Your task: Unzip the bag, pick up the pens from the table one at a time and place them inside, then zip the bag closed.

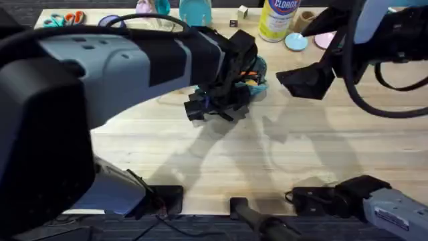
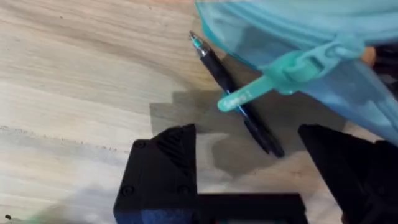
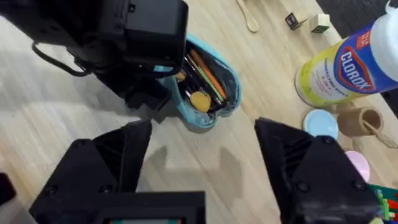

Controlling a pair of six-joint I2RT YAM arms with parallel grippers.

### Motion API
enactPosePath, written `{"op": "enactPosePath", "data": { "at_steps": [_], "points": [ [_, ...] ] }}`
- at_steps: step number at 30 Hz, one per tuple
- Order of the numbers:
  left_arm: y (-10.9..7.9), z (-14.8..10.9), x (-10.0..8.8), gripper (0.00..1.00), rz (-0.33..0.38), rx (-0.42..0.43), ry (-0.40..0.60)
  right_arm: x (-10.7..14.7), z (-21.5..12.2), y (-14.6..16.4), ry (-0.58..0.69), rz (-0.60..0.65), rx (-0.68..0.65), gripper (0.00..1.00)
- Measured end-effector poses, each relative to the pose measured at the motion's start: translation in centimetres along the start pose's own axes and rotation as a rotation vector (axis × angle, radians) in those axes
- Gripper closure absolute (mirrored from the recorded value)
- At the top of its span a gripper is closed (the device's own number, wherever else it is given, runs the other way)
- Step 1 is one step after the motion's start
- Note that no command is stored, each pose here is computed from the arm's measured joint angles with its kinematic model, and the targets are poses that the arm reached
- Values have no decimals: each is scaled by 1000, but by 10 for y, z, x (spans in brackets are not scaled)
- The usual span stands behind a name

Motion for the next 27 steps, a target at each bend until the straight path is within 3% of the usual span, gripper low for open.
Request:
{"op": "enactPosePath", "data": {
  "at_steps": [14,17,27],
  "points": [
    [-2,8,-2,9,9,-29,11,0,0,0,2,0,3,5],
    [-3,8,-2,108,10,-27,11,0,0,0,2,0,3,5],
    [-6,8,-3,669,10,-17,9,0,0,0,2,0,3,4]
  ]
}}
Point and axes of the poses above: each hand's point on the last joint's axis, 136 mm out from that joint toward the fingers, its own z axis out along the fingers, its own y axis along the line the jaws close on, x = y × z, the point moved 6 cm from there along -z, back along the fingers, and after that the axes turned 2 degrees about z, right-handed, at the moved point
